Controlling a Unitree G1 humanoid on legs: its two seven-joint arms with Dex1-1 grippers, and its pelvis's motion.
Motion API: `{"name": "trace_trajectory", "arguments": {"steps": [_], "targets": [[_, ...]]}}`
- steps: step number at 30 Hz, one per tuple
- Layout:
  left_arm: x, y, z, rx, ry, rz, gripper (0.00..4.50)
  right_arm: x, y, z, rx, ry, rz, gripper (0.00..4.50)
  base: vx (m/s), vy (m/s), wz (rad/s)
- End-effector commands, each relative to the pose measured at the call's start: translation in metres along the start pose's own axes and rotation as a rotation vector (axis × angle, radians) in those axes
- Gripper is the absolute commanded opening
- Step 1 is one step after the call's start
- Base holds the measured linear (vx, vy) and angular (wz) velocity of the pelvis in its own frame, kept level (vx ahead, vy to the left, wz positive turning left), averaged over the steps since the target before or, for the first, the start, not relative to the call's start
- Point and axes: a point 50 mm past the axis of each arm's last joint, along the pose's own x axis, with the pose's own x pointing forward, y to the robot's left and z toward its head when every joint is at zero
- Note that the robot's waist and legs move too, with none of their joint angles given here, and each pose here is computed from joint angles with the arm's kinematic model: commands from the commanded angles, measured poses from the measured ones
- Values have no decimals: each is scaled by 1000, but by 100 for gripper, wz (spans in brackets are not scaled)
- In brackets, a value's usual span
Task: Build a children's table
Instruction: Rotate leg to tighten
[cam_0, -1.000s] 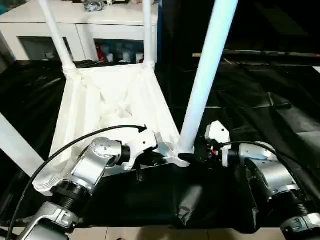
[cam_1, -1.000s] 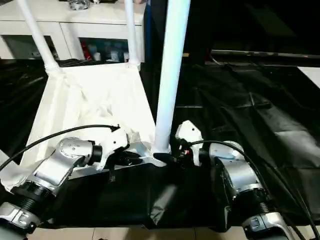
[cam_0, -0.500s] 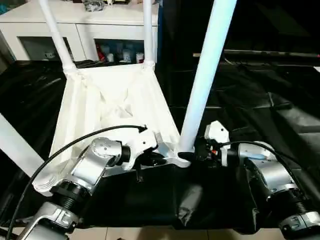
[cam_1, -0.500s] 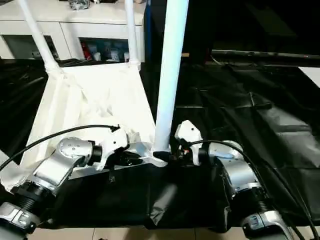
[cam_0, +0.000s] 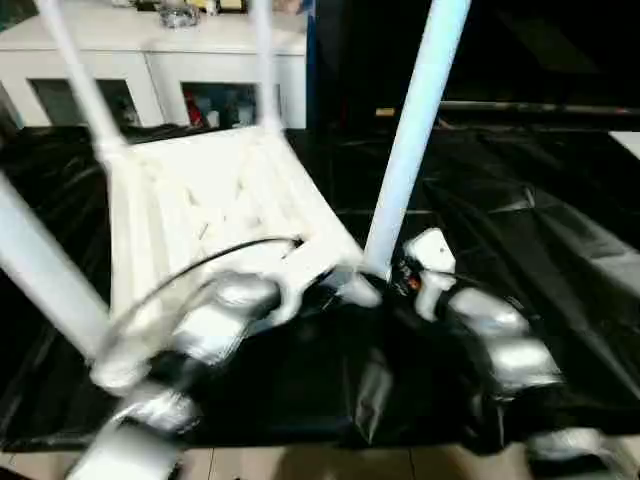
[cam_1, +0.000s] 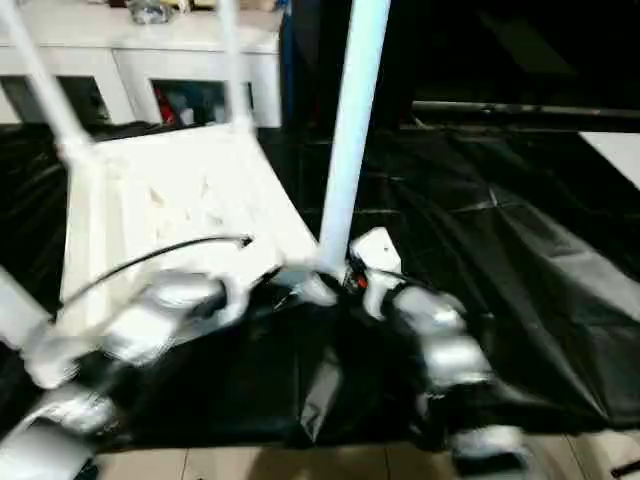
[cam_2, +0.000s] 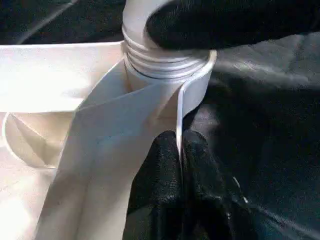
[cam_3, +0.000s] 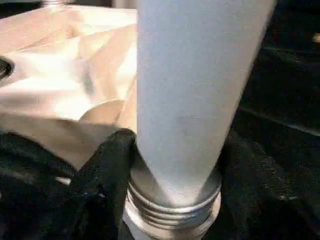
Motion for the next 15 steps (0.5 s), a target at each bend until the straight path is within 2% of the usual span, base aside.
{"name": "trace_trajectory", "arguments": {"steps": [1, 2, 3, 7, 8, 9, 11, 15], "targets": [[-5, 18, 5, -32, -23, 161, 0, -1, 8, -25, 55, 115, -22, 239, 0, 0, 0], [-2, 18, 8, -26, -24, 184, 0, 5, 16, -23, 71, 99, -12, 239, 0, 0, 0], [0, 18, 9, -14, -24, 193, 0, 8, 22, -20, 73, 82, 6, 275, 0, 0, 0], [2, 15, 10, 25, -31, 164, 0, 14, 34, -13, 78, 37, 95, 295, 0, 0, 0], [0, 13, 9, 37, -36, 127, 0, 12, 31, -9, 77, 24, 129, 295, 0, 0, 0], [0, 13, 8, 38, -37, 122, 0, 12, 30, -8, 76, 22, 133, 316, 0, 0, 0], [-5, 10, 6, 69, -51, 50, 0, 6, 22, -1, 37, 7, 201, 328, 0, 0, 0], [-12, 7, 0, 84, -48, -32, 0, -6, 5, 7, -12, 4, 282, 328, 0, 0, 0]]}}
